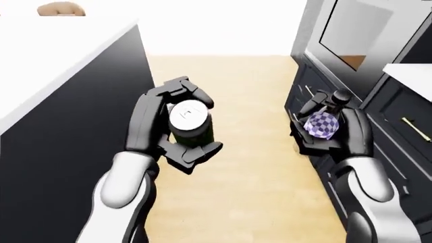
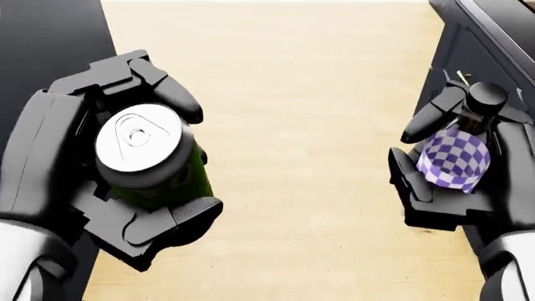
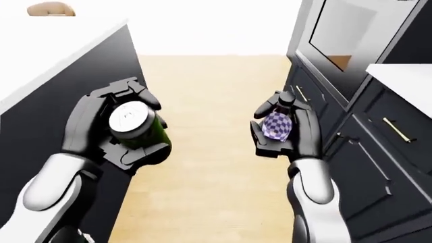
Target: Move the drinks to the dining counter.
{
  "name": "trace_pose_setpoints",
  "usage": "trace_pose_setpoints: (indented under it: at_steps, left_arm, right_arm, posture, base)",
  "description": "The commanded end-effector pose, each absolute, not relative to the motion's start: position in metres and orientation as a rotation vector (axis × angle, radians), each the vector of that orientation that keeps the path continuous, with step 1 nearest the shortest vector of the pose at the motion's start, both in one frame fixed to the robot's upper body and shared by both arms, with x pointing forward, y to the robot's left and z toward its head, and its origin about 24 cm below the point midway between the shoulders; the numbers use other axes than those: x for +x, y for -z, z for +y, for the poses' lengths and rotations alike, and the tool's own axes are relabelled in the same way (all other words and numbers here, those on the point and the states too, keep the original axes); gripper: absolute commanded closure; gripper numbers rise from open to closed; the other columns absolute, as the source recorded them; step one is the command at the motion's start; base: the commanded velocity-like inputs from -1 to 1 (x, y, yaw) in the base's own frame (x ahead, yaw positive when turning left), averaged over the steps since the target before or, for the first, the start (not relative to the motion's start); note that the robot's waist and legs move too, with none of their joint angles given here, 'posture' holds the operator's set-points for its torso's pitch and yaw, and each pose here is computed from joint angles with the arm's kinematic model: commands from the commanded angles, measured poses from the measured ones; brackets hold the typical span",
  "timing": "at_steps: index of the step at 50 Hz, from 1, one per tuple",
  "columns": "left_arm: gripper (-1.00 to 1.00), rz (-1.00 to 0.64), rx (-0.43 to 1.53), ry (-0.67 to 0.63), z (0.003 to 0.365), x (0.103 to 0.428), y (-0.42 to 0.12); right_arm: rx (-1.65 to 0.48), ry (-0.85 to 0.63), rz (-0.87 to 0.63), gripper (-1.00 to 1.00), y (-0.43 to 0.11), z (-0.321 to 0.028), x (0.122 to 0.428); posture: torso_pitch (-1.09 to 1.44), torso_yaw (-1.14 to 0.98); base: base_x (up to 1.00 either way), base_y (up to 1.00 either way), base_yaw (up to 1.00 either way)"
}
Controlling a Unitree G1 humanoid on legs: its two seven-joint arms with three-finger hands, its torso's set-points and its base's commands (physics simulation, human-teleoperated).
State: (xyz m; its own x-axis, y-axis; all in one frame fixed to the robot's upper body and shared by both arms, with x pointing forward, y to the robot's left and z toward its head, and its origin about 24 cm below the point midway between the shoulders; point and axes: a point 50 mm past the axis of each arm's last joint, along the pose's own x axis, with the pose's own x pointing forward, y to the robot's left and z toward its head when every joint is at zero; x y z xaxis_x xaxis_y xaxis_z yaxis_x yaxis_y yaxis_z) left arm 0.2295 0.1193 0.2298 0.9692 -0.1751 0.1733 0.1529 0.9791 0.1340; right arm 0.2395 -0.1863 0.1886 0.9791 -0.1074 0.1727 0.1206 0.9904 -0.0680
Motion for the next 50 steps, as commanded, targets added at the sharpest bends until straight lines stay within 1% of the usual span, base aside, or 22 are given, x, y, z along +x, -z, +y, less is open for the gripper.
trace_pose_setpoints:
  at_steps: [1, 17, 29, 50]
  left_arm:
    - [1.00, -0.287, 0.121, 0.137, 0.124, 0.223, -0.245]
    - [1.00, -0.306, 0.099, 0.130, 0.126, 0.218, -0.251]
    - [1.00, -0.310, 0.099, 0.139, 0.125, 0.218, -0.252]
    - [1.00, -0.311, 0.107, 0.136, 0.125, 0.216, -0.248]
  right_arm:
    - [-0.068, 0.100, -0.289, 1.00, -0.208, -0.182, 0.233]
    - [-0.074, 0.062, -0.331, 1.00, -0.224, -0.178, 0.223]
    - [-0.110, 0.038, -0.330, 1.00, -0.226, -0.175, 0.225]
    - [-0.140, 0.013, -0.309, 1.00, -0.213, -0.171, 0.228]
  posture:
    - [0.00, 0.00]
    - [0.00, 0.00]
    - [0.00, 0.00]
    - [0.00, 0.00]
  base:
    - [0.03, 0.00, 0.00]
    - [0.00, 0.00, 0.96]
    - [0.00, 0.00, 1.00]
    - [0.02, 0.00, 1.00]
